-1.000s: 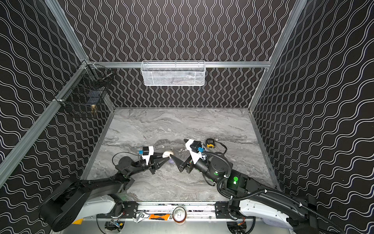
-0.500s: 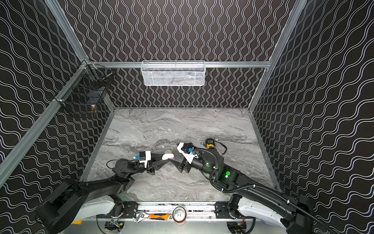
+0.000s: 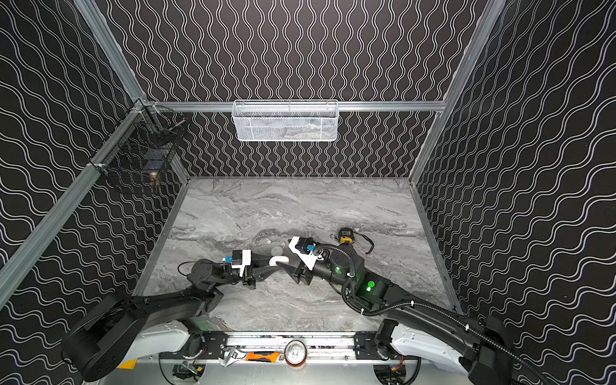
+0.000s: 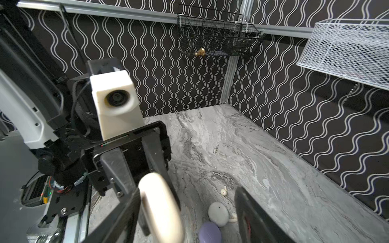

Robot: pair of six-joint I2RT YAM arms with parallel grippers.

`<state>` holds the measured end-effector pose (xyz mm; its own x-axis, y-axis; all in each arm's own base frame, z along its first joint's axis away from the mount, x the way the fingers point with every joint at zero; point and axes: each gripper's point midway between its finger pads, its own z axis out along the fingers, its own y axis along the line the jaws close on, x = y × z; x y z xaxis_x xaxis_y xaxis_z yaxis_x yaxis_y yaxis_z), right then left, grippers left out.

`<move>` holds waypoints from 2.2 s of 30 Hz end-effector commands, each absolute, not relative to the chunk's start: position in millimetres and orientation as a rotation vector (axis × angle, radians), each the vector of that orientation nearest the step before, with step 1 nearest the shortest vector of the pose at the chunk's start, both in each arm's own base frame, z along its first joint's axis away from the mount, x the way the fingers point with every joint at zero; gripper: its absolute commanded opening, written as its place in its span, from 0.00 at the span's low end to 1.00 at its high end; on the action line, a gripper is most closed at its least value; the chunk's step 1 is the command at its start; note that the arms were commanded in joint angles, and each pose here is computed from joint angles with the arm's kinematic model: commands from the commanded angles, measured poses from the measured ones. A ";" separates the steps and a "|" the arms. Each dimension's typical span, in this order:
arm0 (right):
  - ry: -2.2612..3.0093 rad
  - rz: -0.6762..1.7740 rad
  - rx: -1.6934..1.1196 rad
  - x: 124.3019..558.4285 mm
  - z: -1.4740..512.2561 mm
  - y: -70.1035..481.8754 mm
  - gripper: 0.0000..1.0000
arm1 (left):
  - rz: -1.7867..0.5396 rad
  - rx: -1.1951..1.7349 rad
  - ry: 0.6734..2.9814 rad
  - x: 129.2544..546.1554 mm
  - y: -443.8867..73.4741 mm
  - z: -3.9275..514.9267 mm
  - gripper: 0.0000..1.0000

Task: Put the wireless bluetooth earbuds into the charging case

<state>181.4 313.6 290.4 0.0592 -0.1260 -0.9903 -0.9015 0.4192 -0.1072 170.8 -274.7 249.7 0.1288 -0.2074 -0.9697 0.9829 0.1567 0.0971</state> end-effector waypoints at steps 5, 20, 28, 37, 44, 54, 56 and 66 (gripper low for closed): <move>1.340 0.794 -0.989 178.6 300.4 314.7 0.75 | -1.134 1.026 0.967 161.9 -275.5 261.0 0.00; 1.359 0.709 -0.896 198.8 304.5 307.2 0.74 | -1.189 1.061 0.901 147.5 -277.9 266.7 0.00; 1.321 0.699 -0.812 204.4 338.6 293.8 0.75 | -1.176 1.066 0.905 146.4 -276.8 265.5 0.00; 1.498 0.685 -0.298 248.9 367.9 241.6 0.86 | -1.090 0.980 0.974 164.5 -271.7 249.4 0.00; 1.805 0.608 -0.069 280.3 316.0 226.3 0.74 | -0.967 0.831 1.062 190.5 -252.1 242.9 0.00; 2.213 0.529 -0.017 333.9 197.6 234.4 0.65 | -0.832 0.624 1.200 231.9 -212.0 228.5 0.00; 2.317 0.537 -0.065 341.7 173.6 254.9 0.61 | -0.796 0.562 1.242 243.1 -200.9 222.2 0.00; 2.569 0.568 -0.206 360.4 85.8 319.4 0.54 | -0.706 0.484 1.290 259.7 -181.2 213.0 0.00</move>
<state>366.7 304.1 93.5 -0.8375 -0.0096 -0.5463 -0.2267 0.9158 0.3315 261.6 -182.8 199.6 0.0640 -0.1857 -0.9805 0.7098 0.6991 -0.0861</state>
